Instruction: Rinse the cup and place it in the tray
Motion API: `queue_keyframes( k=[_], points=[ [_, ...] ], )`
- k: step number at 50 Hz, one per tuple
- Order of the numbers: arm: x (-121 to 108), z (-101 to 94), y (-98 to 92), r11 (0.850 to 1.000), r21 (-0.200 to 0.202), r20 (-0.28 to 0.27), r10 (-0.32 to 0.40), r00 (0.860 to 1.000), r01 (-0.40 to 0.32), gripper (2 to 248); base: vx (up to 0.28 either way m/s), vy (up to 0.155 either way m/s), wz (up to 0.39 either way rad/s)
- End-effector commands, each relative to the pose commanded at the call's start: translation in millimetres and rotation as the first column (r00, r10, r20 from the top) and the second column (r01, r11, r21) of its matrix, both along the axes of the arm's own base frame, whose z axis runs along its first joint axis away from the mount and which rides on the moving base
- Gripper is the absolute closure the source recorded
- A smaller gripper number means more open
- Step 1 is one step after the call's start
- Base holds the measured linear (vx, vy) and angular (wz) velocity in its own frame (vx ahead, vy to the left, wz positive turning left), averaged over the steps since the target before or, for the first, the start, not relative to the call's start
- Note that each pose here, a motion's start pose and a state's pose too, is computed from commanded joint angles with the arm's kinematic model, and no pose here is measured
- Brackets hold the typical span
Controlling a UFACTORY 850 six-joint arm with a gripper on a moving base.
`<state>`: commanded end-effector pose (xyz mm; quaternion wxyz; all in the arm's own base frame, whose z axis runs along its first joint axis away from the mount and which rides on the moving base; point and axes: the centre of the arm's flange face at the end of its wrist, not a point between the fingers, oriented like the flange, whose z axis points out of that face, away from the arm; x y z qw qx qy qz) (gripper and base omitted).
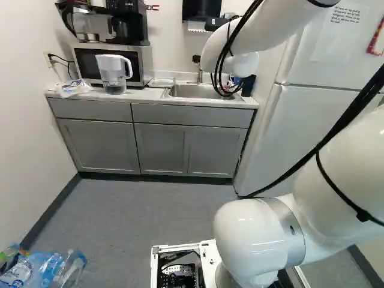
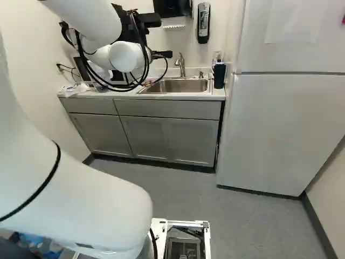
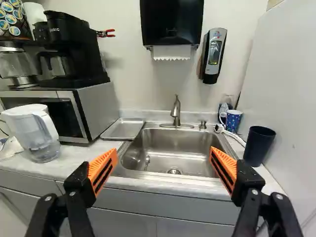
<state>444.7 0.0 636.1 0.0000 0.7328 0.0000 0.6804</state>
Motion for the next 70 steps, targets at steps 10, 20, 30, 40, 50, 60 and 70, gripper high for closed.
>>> queue_keyframes(
  k=[10, 20, 30, 40, 50, 60, 70],
  points=[
    [0.0, 0.0, 0.0, 1.000, 0.000, 0.000, 0.000, 1.000, 0.000, 3, 0.000, 0.000, 0.000],
    [0.0, 0.0, 0.0, 1.000, 0.000, 0.000, 0.000, 1.000, 0.000, 3, 0.000, 0.000, 0.000],
    [0.0, 0.0, 0.0, 1.000, 0.000, 0.000, 0.000, 1.000, 0.000, 3, 0.000, 0.000, 0.000],
    [0.0, 0.0, 0.0, 1.000, 0.000, 0.000, 0.000, 1.000, 0.000, 3, 0.021, 0.000, -0.003],
    [0.0, 0.0, 0.0, 1.000, 0.000, 0.000, 0.000, 1.000, 0.000, 3, 0.041, 0.001, -0.013],
    [0.0, 0.0, 0.0, 1.000, 0.000, 0.000, 0.000, 1.000, 0.000, 3, 0.068, 0.024, -0.004],
    [0.0, 0.0, 0.0, 1.000, 0.000, 0.000, 0.000, 1.000, 0.000, 3, 0.092, 0.040, -0.011]
  ],
)
